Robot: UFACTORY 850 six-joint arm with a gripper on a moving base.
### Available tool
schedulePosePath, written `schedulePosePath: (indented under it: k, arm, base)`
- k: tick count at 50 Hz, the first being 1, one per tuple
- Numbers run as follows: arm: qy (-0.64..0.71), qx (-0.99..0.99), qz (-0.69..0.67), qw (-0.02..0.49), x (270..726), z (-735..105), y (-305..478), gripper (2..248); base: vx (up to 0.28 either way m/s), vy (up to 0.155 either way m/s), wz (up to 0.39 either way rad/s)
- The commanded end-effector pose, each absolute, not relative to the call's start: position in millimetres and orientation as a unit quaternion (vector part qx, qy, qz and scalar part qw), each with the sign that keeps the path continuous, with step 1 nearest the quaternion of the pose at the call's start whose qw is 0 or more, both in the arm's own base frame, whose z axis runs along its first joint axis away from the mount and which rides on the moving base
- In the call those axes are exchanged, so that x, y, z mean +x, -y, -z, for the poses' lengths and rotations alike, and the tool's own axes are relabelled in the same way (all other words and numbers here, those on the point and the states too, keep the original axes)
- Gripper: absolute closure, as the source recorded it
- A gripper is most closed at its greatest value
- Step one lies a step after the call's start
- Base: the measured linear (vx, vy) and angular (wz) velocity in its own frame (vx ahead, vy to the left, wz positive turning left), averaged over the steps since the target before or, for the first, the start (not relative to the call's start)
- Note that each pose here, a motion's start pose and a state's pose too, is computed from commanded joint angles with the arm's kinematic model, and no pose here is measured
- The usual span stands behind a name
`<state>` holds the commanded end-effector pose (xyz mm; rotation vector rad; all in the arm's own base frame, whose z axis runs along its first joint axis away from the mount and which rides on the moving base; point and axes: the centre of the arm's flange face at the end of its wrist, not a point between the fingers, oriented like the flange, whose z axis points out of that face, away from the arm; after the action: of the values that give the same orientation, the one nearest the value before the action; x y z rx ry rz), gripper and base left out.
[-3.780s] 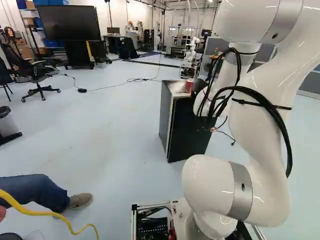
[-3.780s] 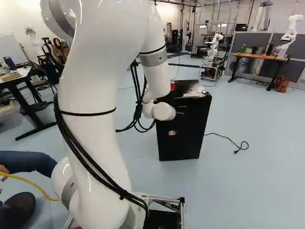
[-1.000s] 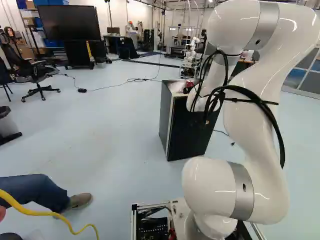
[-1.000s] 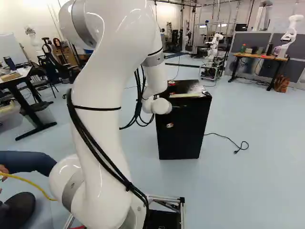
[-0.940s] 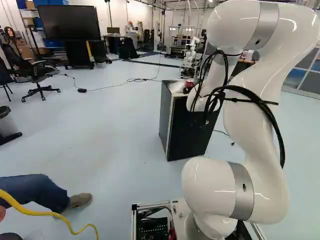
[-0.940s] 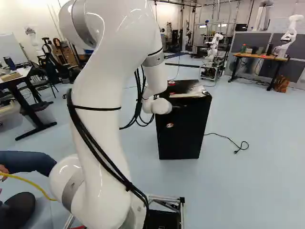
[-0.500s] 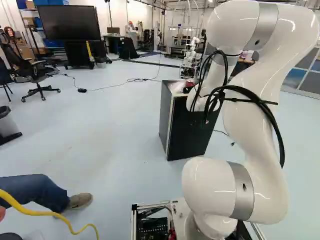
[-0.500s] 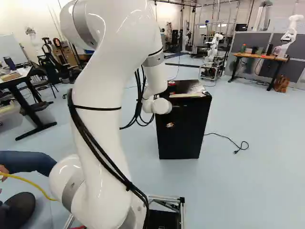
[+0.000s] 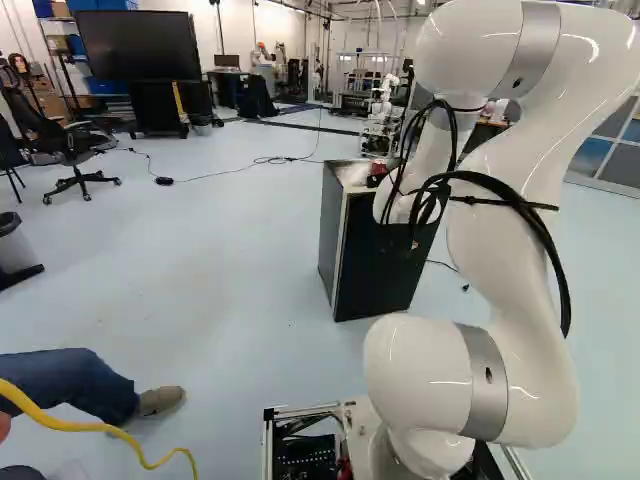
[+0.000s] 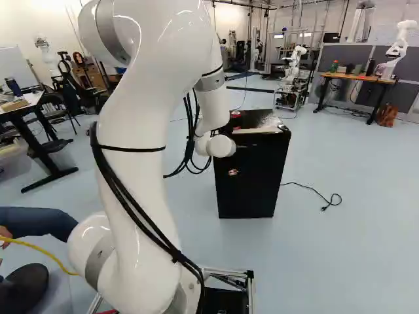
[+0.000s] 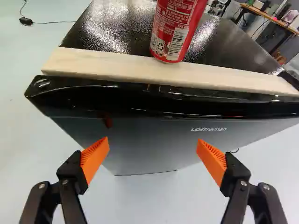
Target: Grab a drink from the fridge
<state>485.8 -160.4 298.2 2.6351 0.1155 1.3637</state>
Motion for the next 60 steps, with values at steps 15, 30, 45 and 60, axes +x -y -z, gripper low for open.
schedulePosePath:
  k: [15,30,45,60]
  arm:
    - [-0.038,0.876,-0.473,0.087,476,-303,158,3]
    - [-0.036,0.863,-0.496,0.089,466,-309,155,3]
    - [-0.035,0.849,-0.520,0.091,455,-315,151,3]
    - [-0.035,0.833,-0.544,0.093,445,-322,147,3]
  base:
    - [0.000,0.000,0.000]
    - [0.000,0.000,0.000]
    - [0.000,0.000,0.000]
    - [0.000,0.000,0.000]
